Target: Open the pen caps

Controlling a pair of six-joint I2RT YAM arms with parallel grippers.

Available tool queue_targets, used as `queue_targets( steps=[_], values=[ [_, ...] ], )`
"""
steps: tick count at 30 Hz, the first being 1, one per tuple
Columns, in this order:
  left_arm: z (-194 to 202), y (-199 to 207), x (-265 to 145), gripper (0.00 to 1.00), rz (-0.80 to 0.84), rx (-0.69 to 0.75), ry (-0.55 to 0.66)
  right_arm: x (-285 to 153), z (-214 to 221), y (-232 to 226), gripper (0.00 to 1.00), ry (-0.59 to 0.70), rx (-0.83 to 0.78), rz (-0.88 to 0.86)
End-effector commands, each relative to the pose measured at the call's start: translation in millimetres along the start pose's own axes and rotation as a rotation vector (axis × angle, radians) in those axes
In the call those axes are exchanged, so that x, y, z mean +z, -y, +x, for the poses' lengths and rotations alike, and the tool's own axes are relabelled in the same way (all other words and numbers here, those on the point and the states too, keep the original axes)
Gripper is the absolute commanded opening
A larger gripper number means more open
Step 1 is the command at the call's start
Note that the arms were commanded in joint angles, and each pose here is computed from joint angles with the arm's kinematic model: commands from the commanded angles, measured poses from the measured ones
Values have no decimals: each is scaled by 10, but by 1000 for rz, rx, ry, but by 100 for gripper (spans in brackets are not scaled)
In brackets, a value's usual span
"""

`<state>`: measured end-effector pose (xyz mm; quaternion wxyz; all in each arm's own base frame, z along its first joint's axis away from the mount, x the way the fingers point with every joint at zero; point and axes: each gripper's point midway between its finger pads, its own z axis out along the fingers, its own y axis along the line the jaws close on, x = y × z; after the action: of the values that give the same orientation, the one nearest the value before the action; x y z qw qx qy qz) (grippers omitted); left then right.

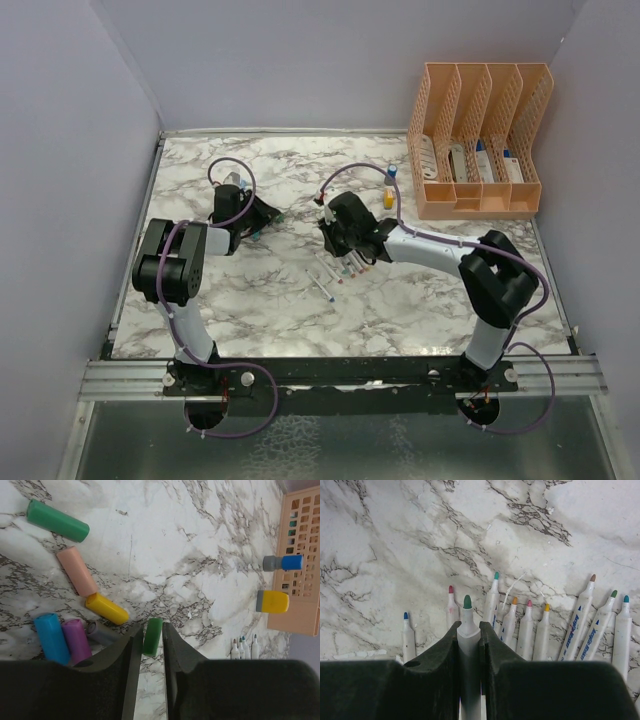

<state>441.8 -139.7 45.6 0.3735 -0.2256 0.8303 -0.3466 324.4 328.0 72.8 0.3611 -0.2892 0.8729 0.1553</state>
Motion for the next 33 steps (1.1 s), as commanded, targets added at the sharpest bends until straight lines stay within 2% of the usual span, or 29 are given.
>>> queue_targets(
  steps=[1, 7, 9, 18, 28, 33],
  values=[
    [22, -59, -39, 26, -6, 7, -8, 75, 27, -37, 1, -3, -28, -18],
    [-13, -52, -80, 26, -3, 0, 1, 97, 68, -52, 1, -10, -49, -27],
    [-70, -16, -123, 31, 3, -4, 18, 125, 94, -52, 2, -18, -54, -27],
    [-444, 423, -521, 37, 85, 37, 159, 242, 145, -87, 1, -38, -67, -34],
    [-513, 575, -782, 38, 121, 47, 214, 281, 50, -109, 2, -30, -77, -33],
    [-514, 536, -796, 38, 117, 39, 213, 282, 13, -114, 18, -25, -69, -32]
  ],
)
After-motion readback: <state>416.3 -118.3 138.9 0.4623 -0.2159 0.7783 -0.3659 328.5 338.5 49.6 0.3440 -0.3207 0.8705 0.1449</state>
